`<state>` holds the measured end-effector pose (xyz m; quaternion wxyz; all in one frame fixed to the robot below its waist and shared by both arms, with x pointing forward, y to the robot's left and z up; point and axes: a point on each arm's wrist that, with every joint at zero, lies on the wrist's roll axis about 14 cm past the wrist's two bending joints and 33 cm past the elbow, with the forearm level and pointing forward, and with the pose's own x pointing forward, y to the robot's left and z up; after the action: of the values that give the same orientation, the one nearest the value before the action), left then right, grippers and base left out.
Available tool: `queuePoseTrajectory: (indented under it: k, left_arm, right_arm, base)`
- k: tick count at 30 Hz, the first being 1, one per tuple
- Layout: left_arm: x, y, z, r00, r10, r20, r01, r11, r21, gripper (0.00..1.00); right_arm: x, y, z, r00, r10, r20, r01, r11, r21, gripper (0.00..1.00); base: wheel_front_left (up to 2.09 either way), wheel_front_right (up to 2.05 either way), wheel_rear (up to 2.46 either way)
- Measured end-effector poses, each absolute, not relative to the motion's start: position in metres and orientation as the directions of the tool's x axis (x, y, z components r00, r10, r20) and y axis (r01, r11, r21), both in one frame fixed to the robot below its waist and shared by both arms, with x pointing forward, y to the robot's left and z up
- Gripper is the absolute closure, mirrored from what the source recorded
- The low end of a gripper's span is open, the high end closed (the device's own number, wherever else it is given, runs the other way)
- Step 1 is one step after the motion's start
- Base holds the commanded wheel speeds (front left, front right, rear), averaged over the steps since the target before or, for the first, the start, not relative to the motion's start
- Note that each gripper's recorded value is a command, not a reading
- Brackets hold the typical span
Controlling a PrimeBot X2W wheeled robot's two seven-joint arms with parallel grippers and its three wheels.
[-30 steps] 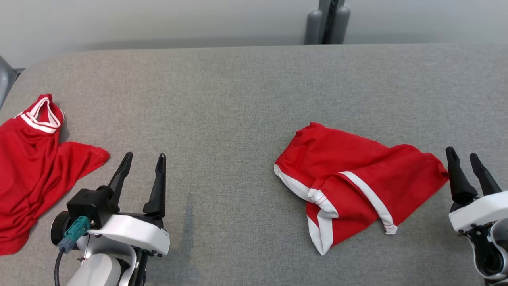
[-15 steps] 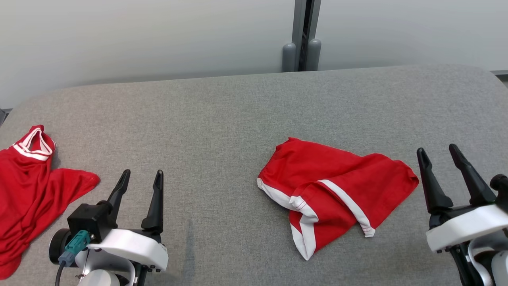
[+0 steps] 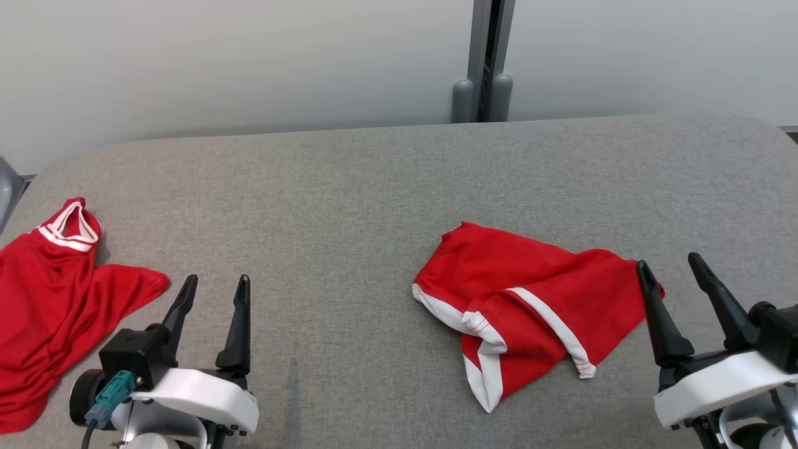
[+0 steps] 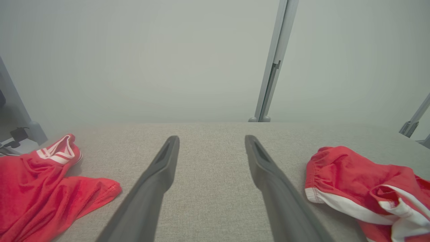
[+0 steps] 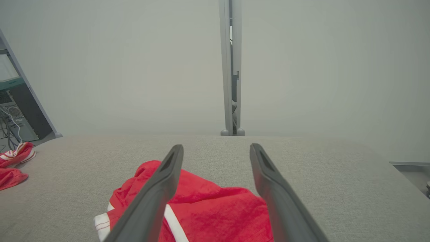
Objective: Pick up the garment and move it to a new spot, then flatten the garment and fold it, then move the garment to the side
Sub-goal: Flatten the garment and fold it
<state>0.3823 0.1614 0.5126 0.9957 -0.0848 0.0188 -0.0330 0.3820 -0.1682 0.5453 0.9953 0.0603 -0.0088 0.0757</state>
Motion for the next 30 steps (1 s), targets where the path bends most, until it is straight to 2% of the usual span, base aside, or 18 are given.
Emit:
queuePoseTrajectory:
  k: [4,8,10,14,21,22,23,24,30]
  left_arm:
    - [0.380,0.165,0.513,0.998,-0.057,-0.030,0.051,0.984,-0.173,0.00]
    - [0.378,0.171,0.512,0.999,-0.036,-0.032,0.030,0.984,-0.177,0.00]
    - [0.377,0.175,0.510,0.999,-0.020,-0.036,0.013,0.982,-0.187,0.00]
    - [0.374,0.181,0.506,0.999,0.006,-0.038,-0.013,0.981,-0.196,0.00]
    - [0.373,0.194,0.497,0.997,0.050,-0.056,-0.060,0.978,-0.201,0.00]
    - [0.373,0.195,0.496,0.997,0.053,-0.061,-0.064,0.977,-0.202,0.00]
    - [0.373,0.196,0.494,0.996,0.058,-0.065,-0.070,0.977,-0.202,0.00]
    - [0.372,0.197,0.493,0.996,0.062,-0.068,-0.075,0.977,-0.201,0.00]
    - [0.375,0.198,0.491,0.995,0.069,-0.069,-0.082,0.975,-0.204,0.00]
  right_arm:
    - [0.385,-0.153,0.544,0.980,0.200,0.012,-0.201,0.974,0.103,0.00]
    - [0.388,-0.120,0.533,0.947,0.317,-0.048,-0.313,0.947,0.068,0.00]
    - [0.386,-0.088,0.518,0.901,0.418,-0.116,-0.414,0.909,0.058,0.00]
    - [0.383,-0.058,0.495,0.836,0.510,-0.202,-0.510,0.858,0.052,0.00]
    - [0.381,-0.037,0.451,0.746,0.566,-0.351,-0.583,0.810,0.066,0.00]
    - [0.383,-0.037,0.448,0.743,0.563,-0.362,-0.583,0.810,0.064,0.48]
    - [0.386,-0.038,0.446,0.743,0.560,-0.365,-0.581,0.812,0.064,0.78]
    - [0.389,-0.038,0.446,0.747,0.557,-0.363,-0.575,0.815,0.069,1.00]
    - [0.402,-0.038,0.462,0.776,0.556,-0.299,-0.562,0.824,0.073,1.00]
  base:
    - [0.00,0.00,0.00]
    - [0.00,0.00,0.00]
    - [0.00,0.00,0.00]
    - [0.00,0.00,0.00]
    - [0.00,0.00,0.00]
    - [0.00,0.00,0.00]
    - [0.00,0.00,0.00]
    - [0.00,0.00,0.00]
    - [0.00,0.00,0.00]
